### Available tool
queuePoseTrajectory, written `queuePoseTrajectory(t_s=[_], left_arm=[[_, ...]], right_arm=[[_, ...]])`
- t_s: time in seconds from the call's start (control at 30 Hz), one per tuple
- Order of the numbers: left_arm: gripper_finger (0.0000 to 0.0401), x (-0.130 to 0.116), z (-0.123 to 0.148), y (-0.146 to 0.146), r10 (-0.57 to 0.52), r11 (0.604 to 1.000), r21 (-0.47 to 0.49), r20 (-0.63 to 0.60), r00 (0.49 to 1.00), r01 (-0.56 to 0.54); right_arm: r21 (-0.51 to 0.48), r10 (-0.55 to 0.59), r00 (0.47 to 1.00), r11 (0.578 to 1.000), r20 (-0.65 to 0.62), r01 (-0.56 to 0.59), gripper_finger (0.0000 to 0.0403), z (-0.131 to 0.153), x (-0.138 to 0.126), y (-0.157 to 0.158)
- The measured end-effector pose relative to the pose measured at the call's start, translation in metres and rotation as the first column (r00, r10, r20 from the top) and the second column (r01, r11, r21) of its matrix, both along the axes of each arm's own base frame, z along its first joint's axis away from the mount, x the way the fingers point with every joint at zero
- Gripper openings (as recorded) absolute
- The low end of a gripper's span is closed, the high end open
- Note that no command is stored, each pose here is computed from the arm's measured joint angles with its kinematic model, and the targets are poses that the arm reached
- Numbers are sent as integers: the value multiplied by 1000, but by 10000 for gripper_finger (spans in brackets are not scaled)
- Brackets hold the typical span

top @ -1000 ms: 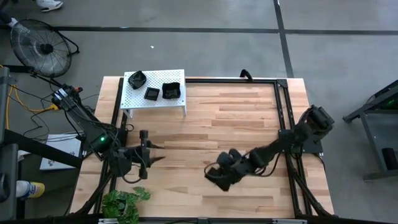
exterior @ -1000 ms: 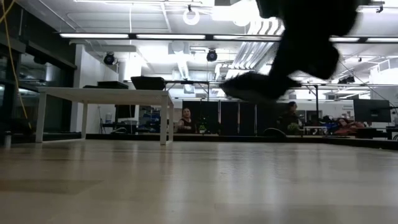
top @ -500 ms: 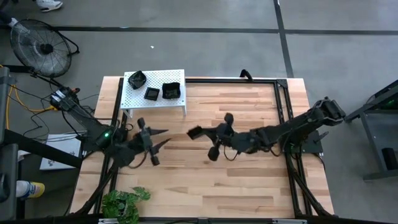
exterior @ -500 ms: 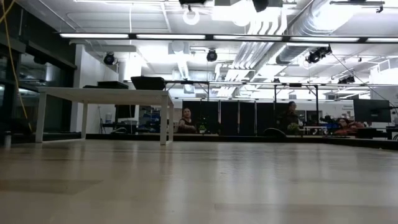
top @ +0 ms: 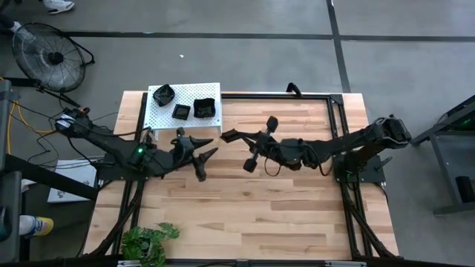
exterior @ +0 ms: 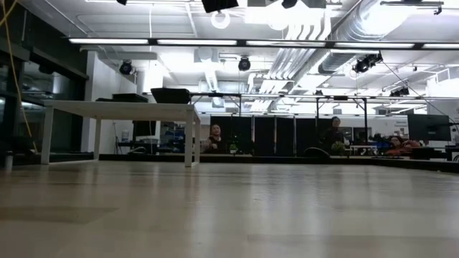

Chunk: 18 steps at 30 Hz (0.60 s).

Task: Pick & Place Mini shaped plates
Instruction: Stack the black square plate on top of the black square plate on the shelf

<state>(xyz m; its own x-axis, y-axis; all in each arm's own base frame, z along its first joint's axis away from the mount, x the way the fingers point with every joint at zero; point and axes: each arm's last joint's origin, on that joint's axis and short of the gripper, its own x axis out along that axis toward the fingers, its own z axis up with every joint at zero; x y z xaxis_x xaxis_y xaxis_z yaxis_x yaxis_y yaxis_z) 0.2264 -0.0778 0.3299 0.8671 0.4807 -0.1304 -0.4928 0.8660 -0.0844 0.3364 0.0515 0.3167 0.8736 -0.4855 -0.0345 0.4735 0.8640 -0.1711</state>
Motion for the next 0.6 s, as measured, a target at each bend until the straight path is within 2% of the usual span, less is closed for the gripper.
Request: queuePoseTrajectory(t_s=[0.2, 0.6], left_arm=[[156, 12, -1, 8, 32, 999, -20, 35, 999, -31], [156, 30, -8, 18, 94, 995, -39, 68, 993, -92]], right_arm=[[0, 82, 996, 997, 26, -82, 0, 1, 5, -12], [-42, 107, 994, 993, 16, -106, 0, 2, 6, -15]])
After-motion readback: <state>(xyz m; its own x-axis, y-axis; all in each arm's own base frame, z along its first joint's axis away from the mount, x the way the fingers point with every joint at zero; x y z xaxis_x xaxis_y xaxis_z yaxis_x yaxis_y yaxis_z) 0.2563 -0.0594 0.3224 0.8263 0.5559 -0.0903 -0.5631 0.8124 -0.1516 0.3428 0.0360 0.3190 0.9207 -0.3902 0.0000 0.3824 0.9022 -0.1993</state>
